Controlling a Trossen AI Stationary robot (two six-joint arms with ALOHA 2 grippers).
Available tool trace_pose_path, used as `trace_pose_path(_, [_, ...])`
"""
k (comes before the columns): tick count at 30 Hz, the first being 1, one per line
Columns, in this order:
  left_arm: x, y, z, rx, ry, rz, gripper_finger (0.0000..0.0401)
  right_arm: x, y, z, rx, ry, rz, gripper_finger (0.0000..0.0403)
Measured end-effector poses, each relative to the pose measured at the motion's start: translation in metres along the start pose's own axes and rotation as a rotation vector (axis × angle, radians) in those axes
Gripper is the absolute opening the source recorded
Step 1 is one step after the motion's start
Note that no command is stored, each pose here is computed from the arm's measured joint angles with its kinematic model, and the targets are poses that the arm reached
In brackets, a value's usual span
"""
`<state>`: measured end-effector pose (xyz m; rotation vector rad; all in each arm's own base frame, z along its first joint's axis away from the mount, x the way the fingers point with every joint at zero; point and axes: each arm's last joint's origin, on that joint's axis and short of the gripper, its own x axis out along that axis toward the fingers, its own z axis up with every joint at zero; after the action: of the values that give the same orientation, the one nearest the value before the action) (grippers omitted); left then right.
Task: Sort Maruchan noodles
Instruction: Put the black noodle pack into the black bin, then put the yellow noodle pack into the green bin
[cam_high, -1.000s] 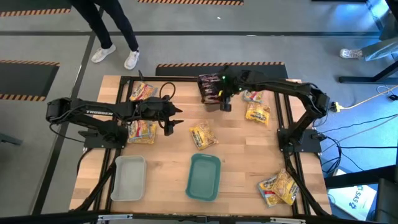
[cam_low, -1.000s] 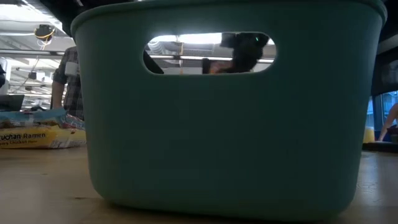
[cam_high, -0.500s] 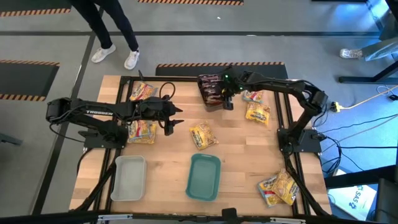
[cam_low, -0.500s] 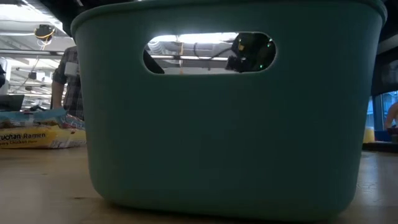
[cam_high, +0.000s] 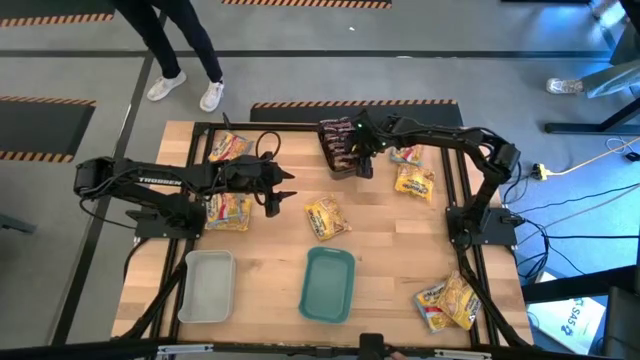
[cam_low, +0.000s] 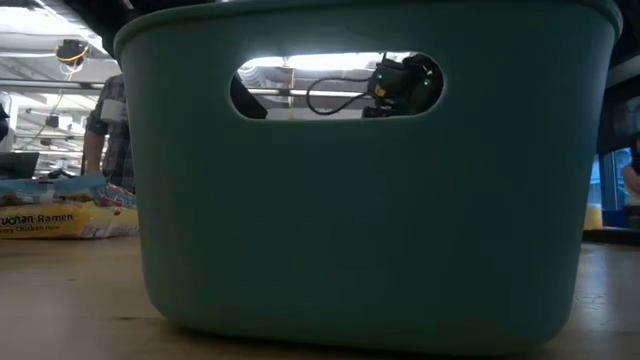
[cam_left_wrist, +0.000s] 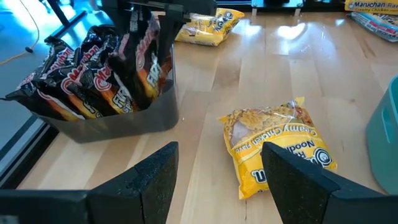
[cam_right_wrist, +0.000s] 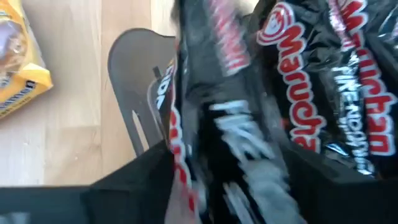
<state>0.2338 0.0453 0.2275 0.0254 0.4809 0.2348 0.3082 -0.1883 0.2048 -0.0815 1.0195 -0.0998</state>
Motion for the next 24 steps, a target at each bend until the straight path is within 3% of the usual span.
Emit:
trace_pose_path(5, [0.000,0.000,0.000,0.000,-0.002,-0.001,0.0226,-0.018,-0.002,0.011,0.007,0.019,0.009,0.0278])
trace_pose_path(10, [0.000,0.000,0.000,0.000,-0.003,-0.004,0.0226,-0.047,0.009,0.026,-0.001,0.035,-0.038,0.0290])
trace_pose_path(19, [0.000,0.000,0.000,-0.009,-0.004,-0.005,0.0226,-0.104,0.063,0.037,0.019,-0.022,-0.054,0.0291])
trace_pose_path(24, [0.002,-0.004,0.000,-0.021,0.001,-0.026,0.0226,-0.104,0.102,0.031,0.016,-0.087,0.000,0.0291])
